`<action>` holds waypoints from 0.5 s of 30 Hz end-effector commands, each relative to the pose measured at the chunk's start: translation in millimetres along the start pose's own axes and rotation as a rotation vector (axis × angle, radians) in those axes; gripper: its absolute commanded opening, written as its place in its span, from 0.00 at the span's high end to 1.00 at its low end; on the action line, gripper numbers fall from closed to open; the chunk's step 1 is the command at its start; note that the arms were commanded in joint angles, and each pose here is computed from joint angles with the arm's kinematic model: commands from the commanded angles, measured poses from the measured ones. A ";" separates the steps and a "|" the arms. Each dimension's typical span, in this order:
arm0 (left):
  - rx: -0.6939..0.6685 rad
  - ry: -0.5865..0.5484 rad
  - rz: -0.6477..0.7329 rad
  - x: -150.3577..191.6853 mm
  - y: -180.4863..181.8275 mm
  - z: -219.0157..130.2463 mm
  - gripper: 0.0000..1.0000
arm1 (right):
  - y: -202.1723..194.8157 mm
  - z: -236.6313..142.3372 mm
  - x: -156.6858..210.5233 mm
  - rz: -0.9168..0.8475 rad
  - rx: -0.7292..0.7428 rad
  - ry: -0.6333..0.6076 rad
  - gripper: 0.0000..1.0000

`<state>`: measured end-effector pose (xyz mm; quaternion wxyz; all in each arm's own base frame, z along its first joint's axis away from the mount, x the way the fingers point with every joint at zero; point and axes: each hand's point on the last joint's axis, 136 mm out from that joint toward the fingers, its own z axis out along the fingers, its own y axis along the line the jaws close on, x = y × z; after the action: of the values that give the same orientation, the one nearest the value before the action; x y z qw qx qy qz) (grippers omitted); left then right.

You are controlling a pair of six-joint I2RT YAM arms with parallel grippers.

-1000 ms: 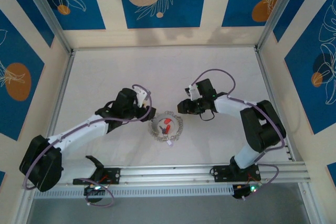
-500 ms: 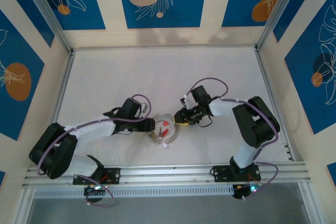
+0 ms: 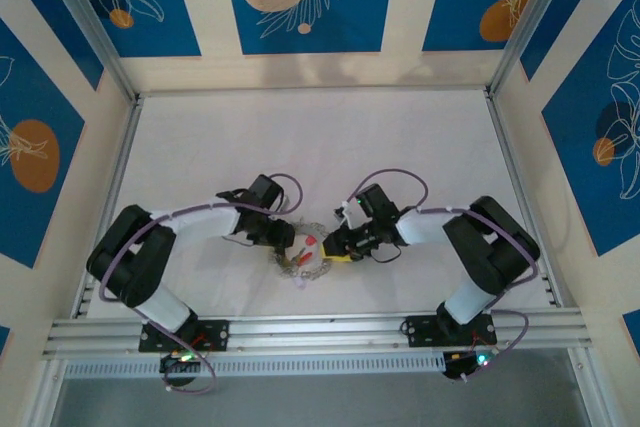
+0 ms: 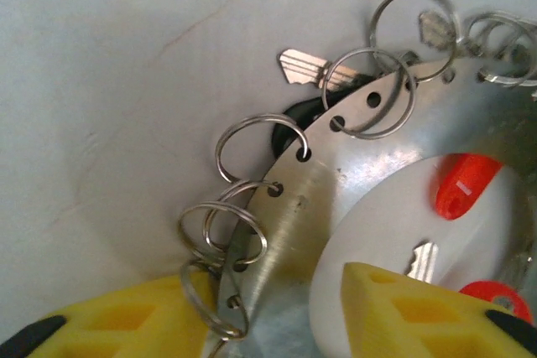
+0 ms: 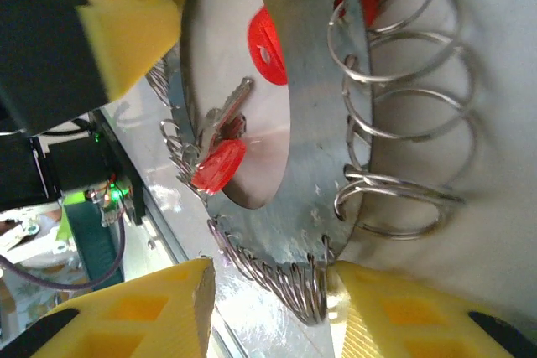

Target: Put the keys on the keyring

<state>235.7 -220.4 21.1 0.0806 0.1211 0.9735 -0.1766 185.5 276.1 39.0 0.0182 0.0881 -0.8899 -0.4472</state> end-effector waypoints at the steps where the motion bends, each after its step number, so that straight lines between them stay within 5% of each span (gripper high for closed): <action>1: -0.033 -0.100 0.136 -37.9 -3.7 0.4 0.57 | 0.8 -28.3 -23.1 -0.024 0.046 -0.155 0.60; 8: -0.038 -0.141 0.184 -47.7 -5.1 -16.4 0.56 | -4.5 -65.3 -67.5 0.066 0.107 -0.277 0.66; 15: -0.030 -0.231 0.217 -54.1 -6.5 -45.4 0.55 | -12.5 -47.1 -88.5 0.266 0.052 -0.241 0.79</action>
<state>270.9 -222.2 54.5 0.1687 0.1886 0.9538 -0.1620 281.4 242.5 72.2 -0.0804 -0.0368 -0.9042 -0.4178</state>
